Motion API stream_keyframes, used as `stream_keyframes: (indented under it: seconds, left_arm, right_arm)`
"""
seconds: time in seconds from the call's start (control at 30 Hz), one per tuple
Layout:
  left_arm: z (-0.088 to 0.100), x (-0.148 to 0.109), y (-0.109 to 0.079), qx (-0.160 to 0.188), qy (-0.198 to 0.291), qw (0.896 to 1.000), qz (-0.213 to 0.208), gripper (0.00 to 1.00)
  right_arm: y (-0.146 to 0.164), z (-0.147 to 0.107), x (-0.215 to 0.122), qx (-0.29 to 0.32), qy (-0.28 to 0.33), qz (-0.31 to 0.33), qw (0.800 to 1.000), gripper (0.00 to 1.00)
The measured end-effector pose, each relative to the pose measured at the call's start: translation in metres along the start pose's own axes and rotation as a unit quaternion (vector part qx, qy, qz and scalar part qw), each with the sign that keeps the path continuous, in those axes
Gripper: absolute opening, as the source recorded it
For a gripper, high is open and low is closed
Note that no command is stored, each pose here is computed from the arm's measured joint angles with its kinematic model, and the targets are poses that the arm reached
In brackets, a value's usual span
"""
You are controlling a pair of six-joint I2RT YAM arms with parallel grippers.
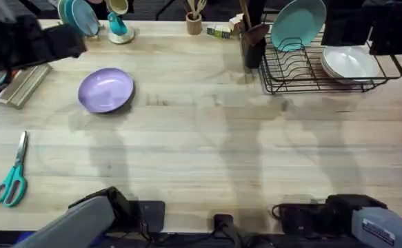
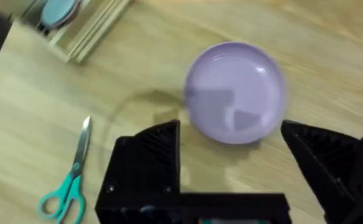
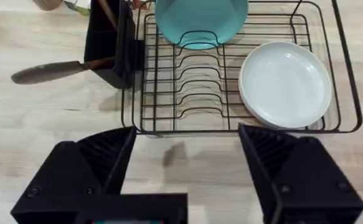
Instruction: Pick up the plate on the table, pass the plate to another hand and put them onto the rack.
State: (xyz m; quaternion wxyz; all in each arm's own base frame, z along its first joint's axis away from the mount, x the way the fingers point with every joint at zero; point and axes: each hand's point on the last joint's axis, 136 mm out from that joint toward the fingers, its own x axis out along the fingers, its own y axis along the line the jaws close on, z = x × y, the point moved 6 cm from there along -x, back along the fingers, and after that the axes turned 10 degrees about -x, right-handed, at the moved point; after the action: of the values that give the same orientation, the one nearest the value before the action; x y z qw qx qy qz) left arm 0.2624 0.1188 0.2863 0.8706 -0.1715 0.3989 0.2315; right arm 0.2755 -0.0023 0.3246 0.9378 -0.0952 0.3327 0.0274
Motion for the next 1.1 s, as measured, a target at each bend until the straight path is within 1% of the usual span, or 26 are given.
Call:
stream_keyframes:
  seconds: [0.1, 0.2, 0.33, 0.47, 0.6, 0.7, 0.8, 0.93, 1.1]
  left_arm:
    - [0.004, 0.015, 0.02, -0.028, 0.013, 0.999, 0.022, 0.992]
    - [0.006, 0.031, 0.036, -0.049, 0.027, 0.998, 0.039, 0.992]
    - [0.009, 0.052, 0.053, -0.068, 0.04, 0.995, 0.053, 0.993]
    - [0.014, 0.071, 0.064, -0.08, 0.04, 0.994, 0.061, 0.993]
    - [0.018, 0.093, 0.069, -0.082, 0.04, 0.994, 0.063, 0.993]
    - [0.016, 0.11, 0.07, -0.083, 0.051, 0.993, 0.063, 0.993]
    - [0.009, 0.129, 0.072, -0.085, 0.076, 0.991, 0.063, 0.993]
    - [-0.003, 0.154, 0.073, -0.088, 0.11, 0.989, 0.053, 0.993]
    - [-0.014, 0.177, 0.074, -0.092, 0.137, 0.985, 0.045, 0.993]
  right_arm:
    - [0.0, 0.0, 0.0, 0.0, 0.0, 0.0, 1.0, 0.996]
    - [0.0, 0.0, 0.0, 0.0, 0.0, 0.0, 1.0, 0.996]
    - [0.0, 0.0, 0.0, 0.0, 0.0, 0.0, 1.0, 0.995]
    - [0.0, 0.0, 0.0, 0.0, 0.0, 0.0, 1.0, 0.995]
    - [0.0, 0.0, 0.0, 0.0, 0.0, 0.0, 1.0, 0.996]
    - [0.0, 0.0, 0.0, 0.0, 0.0, 0.0, 1.0, 0.995]
    - [0.0, 0.0, 0.0, 0.0, 0.0, 0.0, 1.0, 0.995]
    - [0.0, 0.0, 0.0, 0.0, 0.0, 0.0, 1.0, 0.995]
    - [0.0, 0.0, 0.0, 0.0, 0.0, 0.0, 1.0, 0.995]
